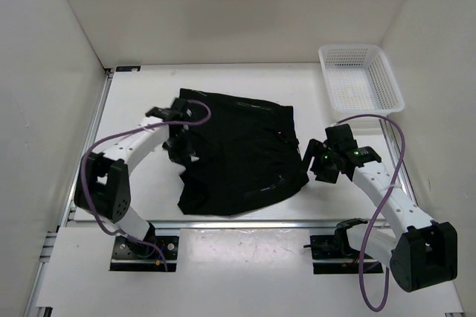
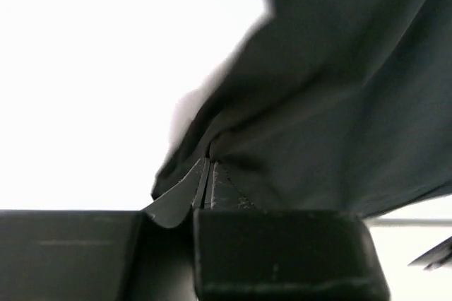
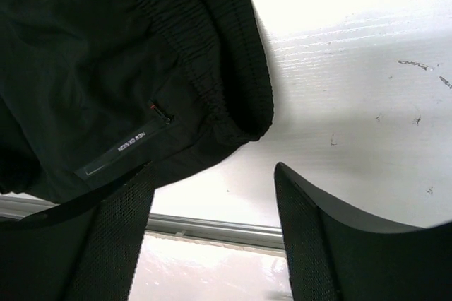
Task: Fold and stack the shorts
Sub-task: Flatten the shorts out
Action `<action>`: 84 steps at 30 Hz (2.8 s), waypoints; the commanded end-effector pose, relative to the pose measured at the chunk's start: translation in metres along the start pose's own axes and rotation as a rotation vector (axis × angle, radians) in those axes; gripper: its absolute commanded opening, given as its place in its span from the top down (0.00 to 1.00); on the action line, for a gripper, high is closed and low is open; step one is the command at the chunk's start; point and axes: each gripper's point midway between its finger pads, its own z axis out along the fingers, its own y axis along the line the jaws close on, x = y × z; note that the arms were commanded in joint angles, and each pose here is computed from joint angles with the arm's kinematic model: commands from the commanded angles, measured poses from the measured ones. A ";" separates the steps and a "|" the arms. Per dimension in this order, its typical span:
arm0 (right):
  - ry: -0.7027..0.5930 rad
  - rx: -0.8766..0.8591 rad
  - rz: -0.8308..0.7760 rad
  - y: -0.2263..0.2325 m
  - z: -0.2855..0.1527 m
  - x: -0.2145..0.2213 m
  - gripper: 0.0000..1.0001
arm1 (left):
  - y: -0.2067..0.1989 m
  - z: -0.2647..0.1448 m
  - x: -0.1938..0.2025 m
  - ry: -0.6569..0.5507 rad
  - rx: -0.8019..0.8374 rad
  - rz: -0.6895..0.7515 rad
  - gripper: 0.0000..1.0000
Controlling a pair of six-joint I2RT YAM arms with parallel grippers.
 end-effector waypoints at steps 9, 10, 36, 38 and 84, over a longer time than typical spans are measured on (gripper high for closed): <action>0.020 -0.135 0.080 0.028 0.010 -0.003 0.23 | 0.089 -0.026 -0.111 -0.188 -0.084 -0.430 0.41; 0.018 -0.136 0.079 0.029 0.012 -0.004 0.23 | 0.092 -0.029 -0.115 -0.199 -0.081 -0.440 0.26; 0.114 -0.041 0.162 0.020 0.077 0.012 0.92 | 0.034 0.010 0.068 0.040 0.091 -0.588 0.26; 0.098 -0.021 0.161 0.019 0.076 0.005 1.00 | 0.042 0.022 0.070 0.054 0.027 -0.602 0.29; -0.047 -0.055 0.136 0.031 0.051 -0.065 1.00 | 0.016 -0.009 -0.007 -0.059 0.164 -0.434 0.75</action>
